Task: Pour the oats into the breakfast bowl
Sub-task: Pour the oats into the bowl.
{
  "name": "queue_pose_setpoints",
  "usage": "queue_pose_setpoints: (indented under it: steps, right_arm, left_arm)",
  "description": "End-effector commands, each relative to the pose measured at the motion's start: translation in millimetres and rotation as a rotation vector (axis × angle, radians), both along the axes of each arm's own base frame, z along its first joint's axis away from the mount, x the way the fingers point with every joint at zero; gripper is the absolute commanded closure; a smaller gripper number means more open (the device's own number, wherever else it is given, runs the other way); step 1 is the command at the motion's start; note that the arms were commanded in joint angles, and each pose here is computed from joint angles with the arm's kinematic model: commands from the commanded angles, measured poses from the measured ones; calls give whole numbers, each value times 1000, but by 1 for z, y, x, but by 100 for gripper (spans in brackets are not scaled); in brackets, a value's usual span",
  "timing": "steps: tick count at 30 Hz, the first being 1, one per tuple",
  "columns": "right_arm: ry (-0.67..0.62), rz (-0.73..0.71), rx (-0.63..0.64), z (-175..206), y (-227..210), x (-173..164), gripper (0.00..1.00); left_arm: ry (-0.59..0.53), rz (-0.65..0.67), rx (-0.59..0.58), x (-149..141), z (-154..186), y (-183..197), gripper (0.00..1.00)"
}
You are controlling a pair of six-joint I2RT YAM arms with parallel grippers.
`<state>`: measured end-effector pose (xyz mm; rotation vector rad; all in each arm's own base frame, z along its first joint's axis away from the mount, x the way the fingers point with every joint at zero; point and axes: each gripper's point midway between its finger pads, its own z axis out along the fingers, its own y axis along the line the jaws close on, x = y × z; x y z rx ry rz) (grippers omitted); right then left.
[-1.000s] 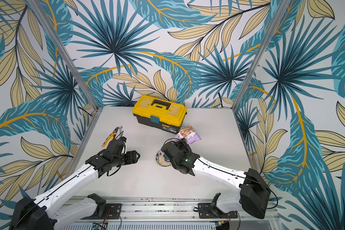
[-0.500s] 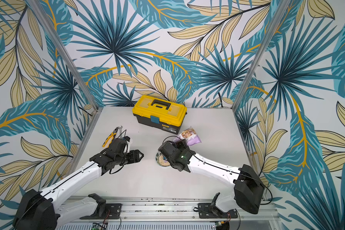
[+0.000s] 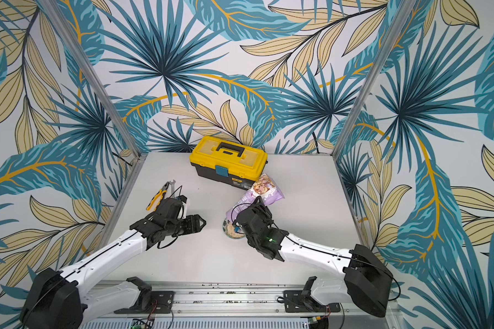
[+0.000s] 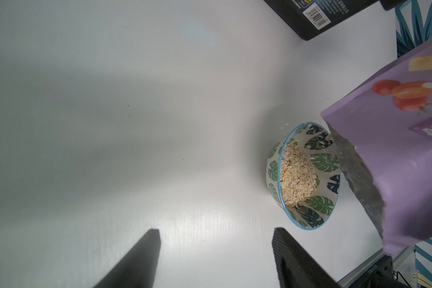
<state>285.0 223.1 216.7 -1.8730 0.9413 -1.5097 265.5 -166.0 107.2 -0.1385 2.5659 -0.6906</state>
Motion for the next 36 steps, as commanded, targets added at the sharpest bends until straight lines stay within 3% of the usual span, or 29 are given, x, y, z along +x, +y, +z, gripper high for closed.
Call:
queue_pose_setpoints:
  steps: [1,13,19,26,33,36]
  right_arm:
    - [-101,-57,64,22,-11,0,100]
    - [-129,-35,108,39,-16,-2,100]
    - [-89,-12,47,11,-17,-5,100]
    - [-120,-13,99,34,-15,-3,100]
    - [-83,-10,50,10,-18,-6,100]
    - [-85,-10,113,16,-16,-5,100]
  left_arm:
    - [-13,-14,-12,3,3,-5,25]
    - [-13,-22,-2,5,5,-6,25]
    - [-10,-19,-3,6,4,-7,25]
    - [-9,-23,1,6,4,-8,25]
    - [-6,-25,7,6,1,-8,25]
    - [-1,-29,9,5,0,-8,26]
